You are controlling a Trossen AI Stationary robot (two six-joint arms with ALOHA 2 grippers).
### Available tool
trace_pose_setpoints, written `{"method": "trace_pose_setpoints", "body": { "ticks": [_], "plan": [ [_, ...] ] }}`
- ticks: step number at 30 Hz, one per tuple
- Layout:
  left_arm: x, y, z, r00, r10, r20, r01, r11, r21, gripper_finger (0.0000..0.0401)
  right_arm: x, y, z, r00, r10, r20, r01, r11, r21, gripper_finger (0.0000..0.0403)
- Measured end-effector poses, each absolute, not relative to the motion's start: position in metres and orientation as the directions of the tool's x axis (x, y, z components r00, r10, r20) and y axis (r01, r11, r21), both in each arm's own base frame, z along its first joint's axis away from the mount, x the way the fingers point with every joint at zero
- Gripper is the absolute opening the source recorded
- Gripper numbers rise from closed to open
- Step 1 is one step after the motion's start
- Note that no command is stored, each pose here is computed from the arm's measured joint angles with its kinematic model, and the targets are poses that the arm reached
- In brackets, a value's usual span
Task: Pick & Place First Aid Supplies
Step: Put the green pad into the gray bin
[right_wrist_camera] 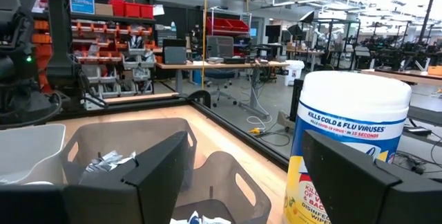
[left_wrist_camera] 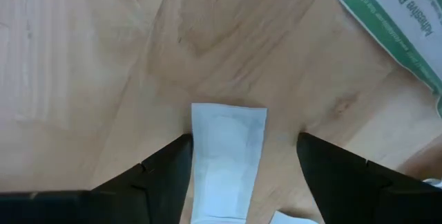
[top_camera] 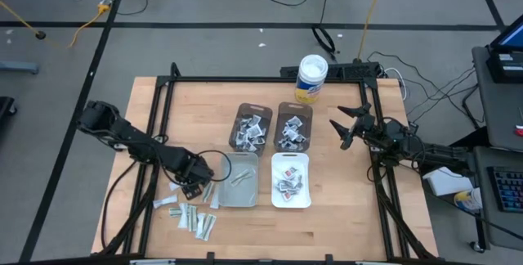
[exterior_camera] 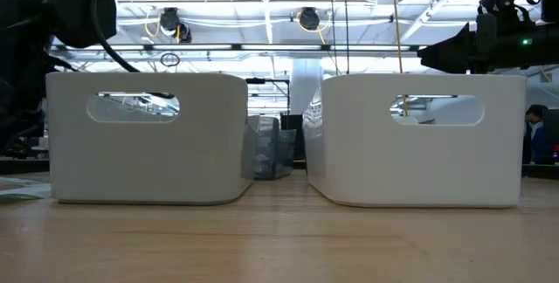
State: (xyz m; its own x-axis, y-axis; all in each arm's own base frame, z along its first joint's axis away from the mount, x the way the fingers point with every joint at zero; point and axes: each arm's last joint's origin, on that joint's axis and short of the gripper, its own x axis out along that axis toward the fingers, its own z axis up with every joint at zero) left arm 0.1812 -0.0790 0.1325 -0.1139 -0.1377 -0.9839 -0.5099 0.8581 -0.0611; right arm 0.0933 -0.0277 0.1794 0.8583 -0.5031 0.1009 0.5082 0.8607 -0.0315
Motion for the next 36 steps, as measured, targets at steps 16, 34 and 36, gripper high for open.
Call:
{"method": "trace_pose_setpoints", "body": {
  "ticks": [16, 34, 36],
  "plan": [
    [0.180, -0.078, 0.132, -0.131, -0.144, -0.981, -0.510, 0.858, -0.058, 0.0089, 0.093, -0.028, 0.179, 0.858, -0.503, 0.100, 0.508, 0.861, -0.032, 0.0279],
    [0.189, -0.071, 0.164, -0.099, -0.188, -0.977, -0.508, 0.854, -0.113, 0.0022, 0.093, -0.028, 0.179, 0.858, -0.503, 0.100, 0.508, 0.861, -0.032, 0.0279],
    [0.193, -0.070, 0.172, -0.086, -0.202, -0.976, -0.502, 0.855, -0.133, 0.0010, 0.093, -0.028, 0.179, 0.858, -0.503, 0.100, 0.508, 0.860, -0.032, 0.0279]
  ]
}}
